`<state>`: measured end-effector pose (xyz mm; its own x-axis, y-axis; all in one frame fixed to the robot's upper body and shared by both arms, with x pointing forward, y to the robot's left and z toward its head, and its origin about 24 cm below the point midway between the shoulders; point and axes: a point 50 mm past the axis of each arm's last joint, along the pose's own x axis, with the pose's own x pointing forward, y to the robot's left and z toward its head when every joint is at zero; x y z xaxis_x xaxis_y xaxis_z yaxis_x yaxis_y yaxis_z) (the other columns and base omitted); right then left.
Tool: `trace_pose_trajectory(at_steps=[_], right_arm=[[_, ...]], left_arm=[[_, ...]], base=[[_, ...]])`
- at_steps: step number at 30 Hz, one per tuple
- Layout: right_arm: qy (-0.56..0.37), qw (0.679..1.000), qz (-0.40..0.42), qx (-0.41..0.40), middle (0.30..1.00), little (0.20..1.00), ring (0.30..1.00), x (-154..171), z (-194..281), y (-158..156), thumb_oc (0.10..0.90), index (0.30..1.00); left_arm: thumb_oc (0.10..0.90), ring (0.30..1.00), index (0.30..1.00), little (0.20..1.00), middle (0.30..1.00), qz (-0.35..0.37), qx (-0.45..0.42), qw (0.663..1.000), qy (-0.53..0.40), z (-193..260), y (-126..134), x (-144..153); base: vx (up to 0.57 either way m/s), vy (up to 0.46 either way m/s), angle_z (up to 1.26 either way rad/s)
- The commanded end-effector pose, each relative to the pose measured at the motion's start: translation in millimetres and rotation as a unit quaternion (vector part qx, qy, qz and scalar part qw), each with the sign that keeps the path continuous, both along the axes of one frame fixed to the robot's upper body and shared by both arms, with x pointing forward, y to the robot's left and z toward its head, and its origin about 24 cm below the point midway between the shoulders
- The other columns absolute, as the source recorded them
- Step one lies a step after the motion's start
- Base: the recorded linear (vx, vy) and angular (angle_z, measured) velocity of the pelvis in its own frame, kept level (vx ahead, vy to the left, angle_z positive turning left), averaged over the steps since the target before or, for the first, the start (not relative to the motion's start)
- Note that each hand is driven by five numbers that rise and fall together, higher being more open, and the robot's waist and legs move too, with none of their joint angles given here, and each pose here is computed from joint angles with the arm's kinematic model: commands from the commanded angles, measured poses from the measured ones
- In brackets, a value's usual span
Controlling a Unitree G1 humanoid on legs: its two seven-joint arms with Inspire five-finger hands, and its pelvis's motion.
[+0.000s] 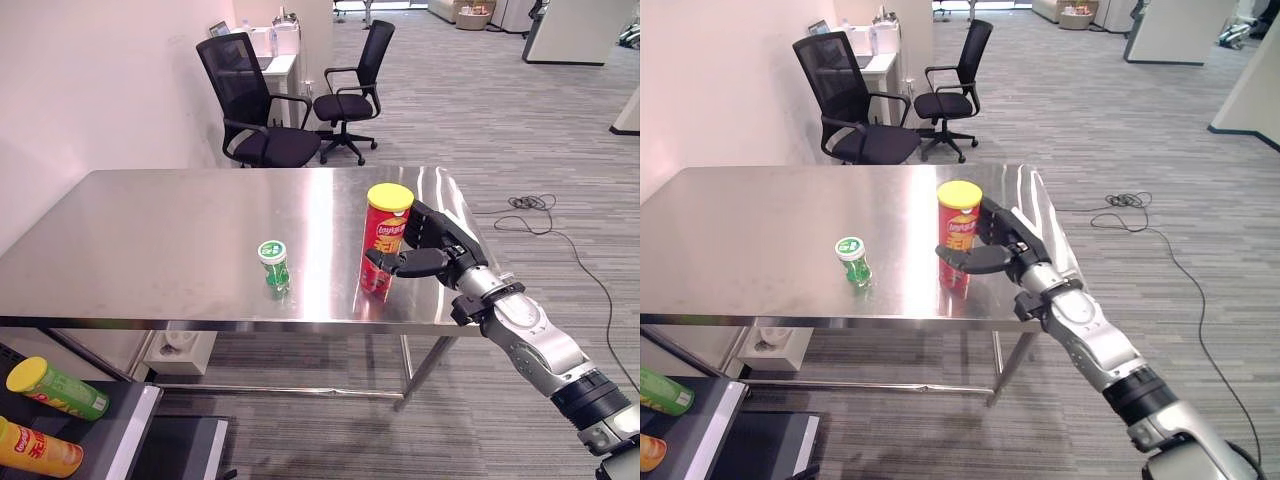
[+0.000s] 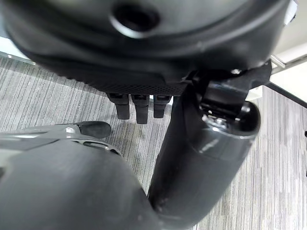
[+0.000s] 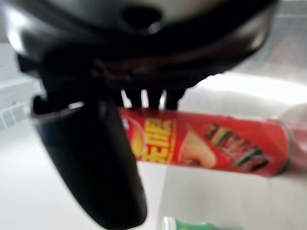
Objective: Put the goods on the table back onto the shelves and tidy them up.
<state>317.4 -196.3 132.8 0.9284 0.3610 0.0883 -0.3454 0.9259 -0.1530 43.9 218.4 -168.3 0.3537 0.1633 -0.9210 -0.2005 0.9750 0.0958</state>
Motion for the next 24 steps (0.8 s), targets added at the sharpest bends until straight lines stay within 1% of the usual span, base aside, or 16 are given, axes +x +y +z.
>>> trace_pose_trajectory(at_steps=[1, 13, 24], right_arm=[[-0.132, 0.99, 0.023, 0.037, 0.9, 0.9, 0.9, 22.4, 75.5, 15.1, 0.8, 0.9], [-0.14, 0.989, 0.022, 0.042, 0.9, 0.9, 0.9, 26.8, 81.9, 19.8, 0.8, 0.9], [-0.143, 0.987, 0.022, 0.064, 0.9, 0.9, 0.9, 29.9, 86.6, 24.8, 0.8, 0.9]], left_arm=[[0.8, 0.9, 0.9, 0.9, 0.9, -0.028, -0.059, 0.992, 0.106, -9.9, -40.3, -63.1], [0.8, 0.9, 0.9, 0.9, 0.9, -0.02, -0.057, 0.992, 0.11, -9.6, -38.3, -66.8], [0.8, 0.9, 0.9, 0.9, 0.9, -0.019, -0.054, 0.992, 0.114, -9.4, -36.5, -68.7]], base=[[0.0, 0.0, 0.0], [0.0, 0.0, 0.0], [0.0, 0.0, 0.0]])
